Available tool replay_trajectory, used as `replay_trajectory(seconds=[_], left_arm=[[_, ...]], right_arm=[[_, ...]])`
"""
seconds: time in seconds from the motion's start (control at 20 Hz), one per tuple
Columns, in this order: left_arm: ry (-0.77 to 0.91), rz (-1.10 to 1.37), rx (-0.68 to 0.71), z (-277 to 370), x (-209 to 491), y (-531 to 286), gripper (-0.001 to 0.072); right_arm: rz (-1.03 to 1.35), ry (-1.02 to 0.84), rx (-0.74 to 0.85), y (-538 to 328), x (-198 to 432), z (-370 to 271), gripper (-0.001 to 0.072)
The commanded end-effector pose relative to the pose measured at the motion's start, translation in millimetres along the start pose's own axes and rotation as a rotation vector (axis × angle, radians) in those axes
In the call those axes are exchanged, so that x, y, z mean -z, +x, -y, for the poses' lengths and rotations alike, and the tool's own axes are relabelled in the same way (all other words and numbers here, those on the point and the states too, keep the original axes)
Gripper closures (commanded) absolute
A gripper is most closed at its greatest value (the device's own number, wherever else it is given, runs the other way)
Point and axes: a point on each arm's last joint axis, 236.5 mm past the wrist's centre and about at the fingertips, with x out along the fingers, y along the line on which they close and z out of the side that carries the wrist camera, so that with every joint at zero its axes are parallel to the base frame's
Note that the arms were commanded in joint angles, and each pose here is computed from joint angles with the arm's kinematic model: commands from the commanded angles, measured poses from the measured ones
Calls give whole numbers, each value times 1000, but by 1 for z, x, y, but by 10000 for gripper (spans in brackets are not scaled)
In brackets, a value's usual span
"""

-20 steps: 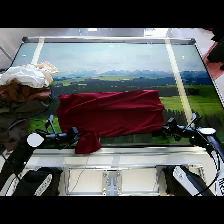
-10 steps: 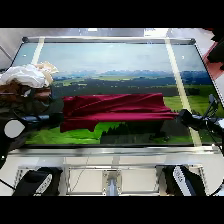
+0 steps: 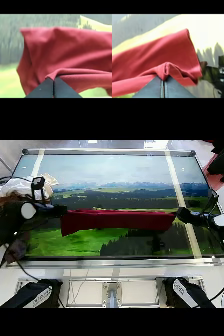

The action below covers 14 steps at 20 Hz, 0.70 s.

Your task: Fold the shirts.

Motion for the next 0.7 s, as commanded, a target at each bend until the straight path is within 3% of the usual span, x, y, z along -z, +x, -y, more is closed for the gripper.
replay_trajectory(seconds=[0.0, 0.35, 0.65], left_arm=[[52, -54, -29, -5, -11, 47, 694], [57, -203, -55, -13, 22, 92, 694], [34, -284, -46, -12, 44, 118, 692]], right_arm=[[17, 34, 26, 36, -25, 8, 683], [-166, 5, 72, 104, 20, 24, 682], [-156, -28, 72, 128, 26, 15, 682]])
